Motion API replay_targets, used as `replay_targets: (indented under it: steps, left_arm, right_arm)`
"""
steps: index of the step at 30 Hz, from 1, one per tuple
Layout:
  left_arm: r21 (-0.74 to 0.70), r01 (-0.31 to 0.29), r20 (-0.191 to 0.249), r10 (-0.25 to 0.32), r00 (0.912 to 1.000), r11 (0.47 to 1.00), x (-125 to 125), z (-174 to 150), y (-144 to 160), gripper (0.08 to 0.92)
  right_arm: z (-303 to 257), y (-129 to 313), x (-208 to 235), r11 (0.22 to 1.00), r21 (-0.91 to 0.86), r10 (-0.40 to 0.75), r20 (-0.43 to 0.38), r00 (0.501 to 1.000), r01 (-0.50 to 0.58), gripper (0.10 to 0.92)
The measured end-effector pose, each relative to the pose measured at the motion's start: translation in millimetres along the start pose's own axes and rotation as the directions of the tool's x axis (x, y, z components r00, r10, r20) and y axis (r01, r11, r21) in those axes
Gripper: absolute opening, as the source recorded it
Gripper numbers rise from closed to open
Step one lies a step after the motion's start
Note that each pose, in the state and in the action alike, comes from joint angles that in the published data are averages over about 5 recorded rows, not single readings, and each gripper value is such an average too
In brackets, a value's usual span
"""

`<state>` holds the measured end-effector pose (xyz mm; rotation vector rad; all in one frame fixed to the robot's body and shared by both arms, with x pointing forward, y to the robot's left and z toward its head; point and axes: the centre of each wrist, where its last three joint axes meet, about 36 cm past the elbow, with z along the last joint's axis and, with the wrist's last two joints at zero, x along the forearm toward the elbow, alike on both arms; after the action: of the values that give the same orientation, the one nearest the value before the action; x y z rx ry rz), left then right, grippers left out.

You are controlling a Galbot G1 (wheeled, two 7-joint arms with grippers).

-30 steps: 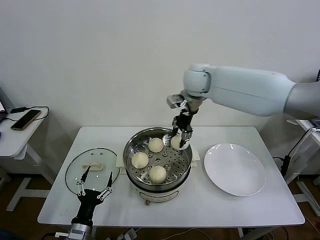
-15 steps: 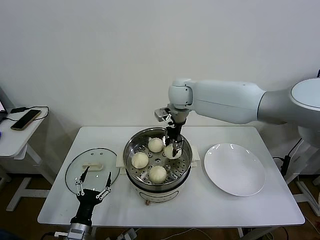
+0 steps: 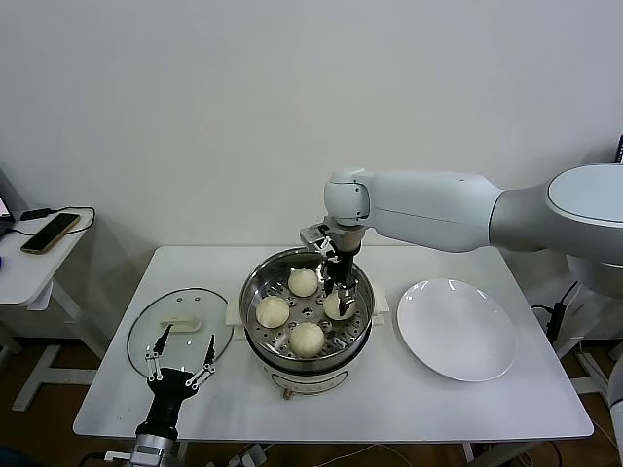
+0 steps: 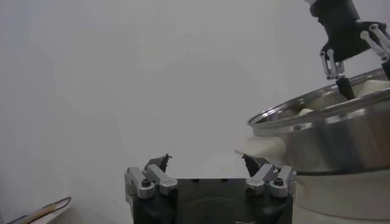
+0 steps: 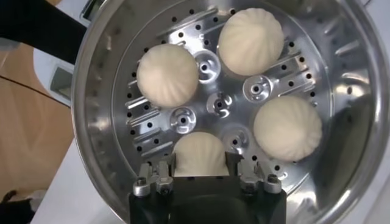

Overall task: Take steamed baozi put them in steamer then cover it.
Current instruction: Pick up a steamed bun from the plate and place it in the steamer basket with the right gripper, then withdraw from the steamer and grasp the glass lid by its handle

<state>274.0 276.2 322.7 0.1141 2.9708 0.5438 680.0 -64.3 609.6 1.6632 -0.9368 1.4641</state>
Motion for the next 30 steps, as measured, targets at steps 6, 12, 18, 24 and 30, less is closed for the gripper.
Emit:
replay_targets:
  steps: [6,12,18,24,30]
  left_arm:
    - [-0.002,0.004,-0.001,-0.004,1.0000,1.000,0,0,1,0.823]
    - [-0.003,0.003,-0.001,-0.003,1.0000,1.000,0,-1,1,0.823]
    - [-0.008,0.000,0.004,0.000,1.0000,1.000,-2,-2,1,0.823]
    - [-0.019,-0.007,0.008,0.007,0.9999,1.000,-6,-4,2,0.823]
    - [-0.046,-0.008,0.014,0.009,0.9999,0.999,-11,-5,2,0.823]
  right_arm:
    - [0,1,-1,1.000,0.010,0.011,-0.002,1.000,-0.011,0.733]
    - [5,6,8,0.999,0.020,0.041,0.018,0.999,-0.041,0.819]
    - [18,19,36,0.988,0.022,0.149,0.113,0.982,-0.153,0.823]
    - [48,51,58,0.912,-0.027,0.401,0.269,0.876,-0.409,0.823]
    - [89,94,50,0.671,-0.213,0.729,0.367,0.578,-0.711,0.823]
